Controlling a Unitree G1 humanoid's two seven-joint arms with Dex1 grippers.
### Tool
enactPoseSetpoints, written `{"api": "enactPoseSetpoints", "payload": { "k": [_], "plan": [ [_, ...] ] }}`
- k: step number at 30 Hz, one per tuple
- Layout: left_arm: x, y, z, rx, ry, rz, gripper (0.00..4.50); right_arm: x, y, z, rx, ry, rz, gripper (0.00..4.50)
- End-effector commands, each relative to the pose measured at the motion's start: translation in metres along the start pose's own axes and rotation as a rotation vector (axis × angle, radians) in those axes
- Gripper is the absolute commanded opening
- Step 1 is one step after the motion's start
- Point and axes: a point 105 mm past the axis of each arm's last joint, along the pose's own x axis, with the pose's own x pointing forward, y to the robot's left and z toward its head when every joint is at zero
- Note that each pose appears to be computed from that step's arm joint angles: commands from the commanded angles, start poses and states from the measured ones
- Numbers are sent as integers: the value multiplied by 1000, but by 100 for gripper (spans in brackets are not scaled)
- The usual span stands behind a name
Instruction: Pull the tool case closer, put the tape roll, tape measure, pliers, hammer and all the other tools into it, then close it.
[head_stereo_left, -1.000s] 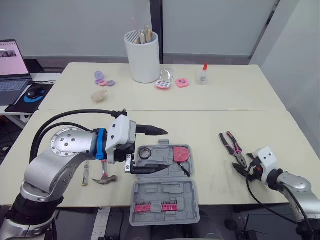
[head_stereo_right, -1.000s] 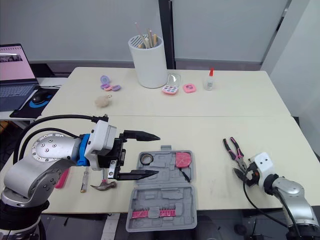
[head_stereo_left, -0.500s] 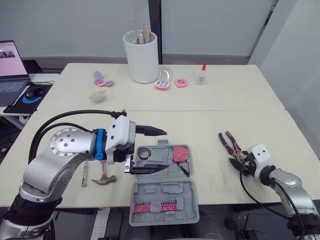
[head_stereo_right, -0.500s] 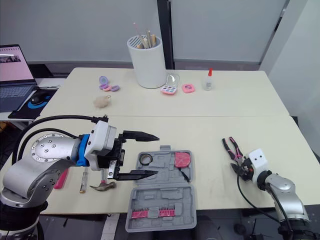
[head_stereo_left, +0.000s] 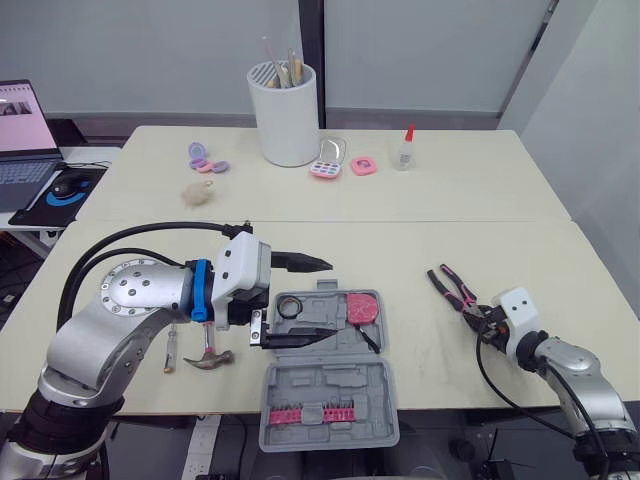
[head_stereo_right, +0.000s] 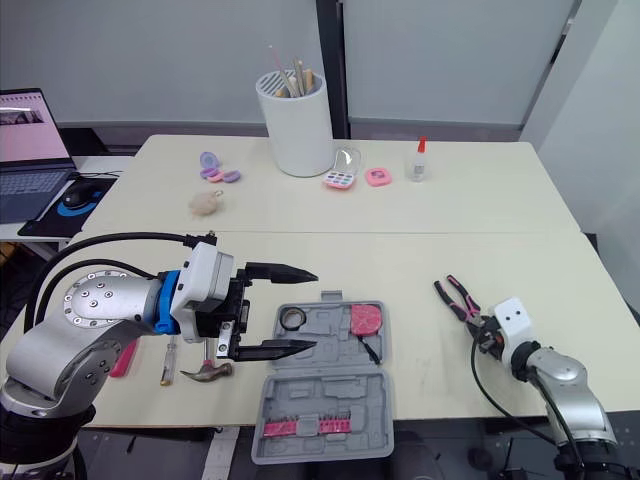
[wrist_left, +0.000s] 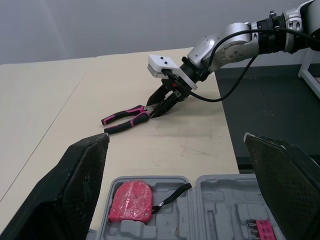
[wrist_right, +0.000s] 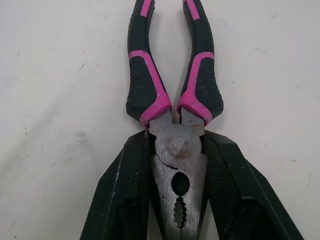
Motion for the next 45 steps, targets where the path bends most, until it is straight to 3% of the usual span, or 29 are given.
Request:
{"api": "enactPoseSetpoints", "payload": {
  "k": [1,8,11,19,28,45],
  "plan": [
    [-5,2,8,28,-22,26,450,-3,0,1,-28,10,5,125],
    [-31,14,3,17,-99,148,450,-13,7,52,-244,-64,139,125],
    [-45,15,-10,-23,-23,176,450,-21,23,81,-333,-88,271,125],
    [-74,-1,-21,-98,26,118,450,-27,90,136,-489,-70,604,125],
    [-92,-21,-34,-108,119,95,450,-5,152,144,-639,-33,733,125],
    [-115,-25,-39,-147,222,70,450,22,198,139,-795,21,790,125]
  ]
}}
